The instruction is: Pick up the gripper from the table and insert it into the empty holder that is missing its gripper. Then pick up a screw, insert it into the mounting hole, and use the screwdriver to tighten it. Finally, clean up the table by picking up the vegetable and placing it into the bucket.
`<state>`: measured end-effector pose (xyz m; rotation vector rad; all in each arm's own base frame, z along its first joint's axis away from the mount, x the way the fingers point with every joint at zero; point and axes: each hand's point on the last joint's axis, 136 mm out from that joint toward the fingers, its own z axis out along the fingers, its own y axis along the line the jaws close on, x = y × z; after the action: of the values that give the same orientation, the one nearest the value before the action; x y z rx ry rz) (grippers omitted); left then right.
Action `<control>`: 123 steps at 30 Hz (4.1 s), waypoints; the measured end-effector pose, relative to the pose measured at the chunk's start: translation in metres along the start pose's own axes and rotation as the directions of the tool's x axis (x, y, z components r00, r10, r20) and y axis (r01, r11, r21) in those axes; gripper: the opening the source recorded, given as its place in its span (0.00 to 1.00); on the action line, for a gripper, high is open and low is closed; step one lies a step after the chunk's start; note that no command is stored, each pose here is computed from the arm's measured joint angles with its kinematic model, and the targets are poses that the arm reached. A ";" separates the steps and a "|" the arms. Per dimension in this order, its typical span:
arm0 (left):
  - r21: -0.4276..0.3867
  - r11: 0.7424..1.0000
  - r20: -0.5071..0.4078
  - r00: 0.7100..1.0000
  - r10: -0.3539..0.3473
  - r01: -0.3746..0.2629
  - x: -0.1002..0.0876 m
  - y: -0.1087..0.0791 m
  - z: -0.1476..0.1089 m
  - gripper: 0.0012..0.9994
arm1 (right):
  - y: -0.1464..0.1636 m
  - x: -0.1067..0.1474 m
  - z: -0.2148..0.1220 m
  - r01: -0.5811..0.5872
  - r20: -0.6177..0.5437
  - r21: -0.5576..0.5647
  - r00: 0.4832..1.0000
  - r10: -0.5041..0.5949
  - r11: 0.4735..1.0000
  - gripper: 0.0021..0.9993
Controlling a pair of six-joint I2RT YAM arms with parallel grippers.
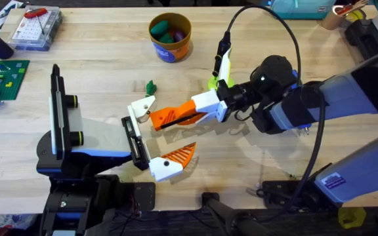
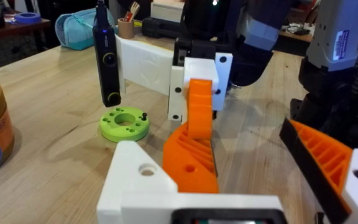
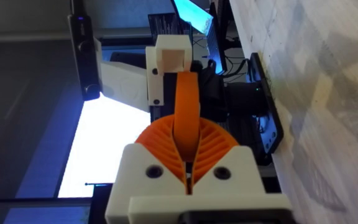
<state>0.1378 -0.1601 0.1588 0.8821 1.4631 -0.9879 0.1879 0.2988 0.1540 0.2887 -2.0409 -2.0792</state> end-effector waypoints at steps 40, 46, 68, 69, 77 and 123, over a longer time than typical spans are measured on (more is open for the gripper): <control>0.002 1.000 0.000 1.000 -0.001 0.001 0.000 0.000 0.000 0.99 | 0.009 0.002 0.002 -0.067 -0.067 0.004 0.996 0.067 0.998 0.01; 0.002 1.000 0.000 1.000 -0.001 0.001 0.000 0.000 0.000 0.99 | 0.009 0.002 0.002 -0.069 -0.067 0.004 0.995 0.069 0.998 0.01; 0.002 1.000 0.000 1.000 -0.001 0.001 0.000 0.000 0.000 0.99 | 0.018 0.002 0.001 -0.057 -0.061 0.001 0.997 0.056 0.998 0.01; 0.002 1.000 0.000 1.000 -0.001 0.001 0.000 0.000 0.000 0.99 | 0.017 0.002 0.001 -0.066 -0.059 0.003 0.996 0.066 0.998 0.01; 0.002 1.000 0.000 1.000 -0.001 0.001 0.000 0.000 0.000 0.99 | 0.015 0.001 0.001 -0.068 -0.054 0.005 0.996 0.068 0.998 0.01; -0.013 1.000 0.001 1.000 -0.009 0.009 -0.001 0.002 0.000 0.99 | 0.010 -0.024 0.008 0.007 0.096 0.001 0.995 -0.007 1.000 0.01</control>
<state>0.1399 -0.1593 0.1591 0.8666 1.4721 -0.9845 0.2088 0.3134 0.1644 0.1998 -2.0979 -2.1358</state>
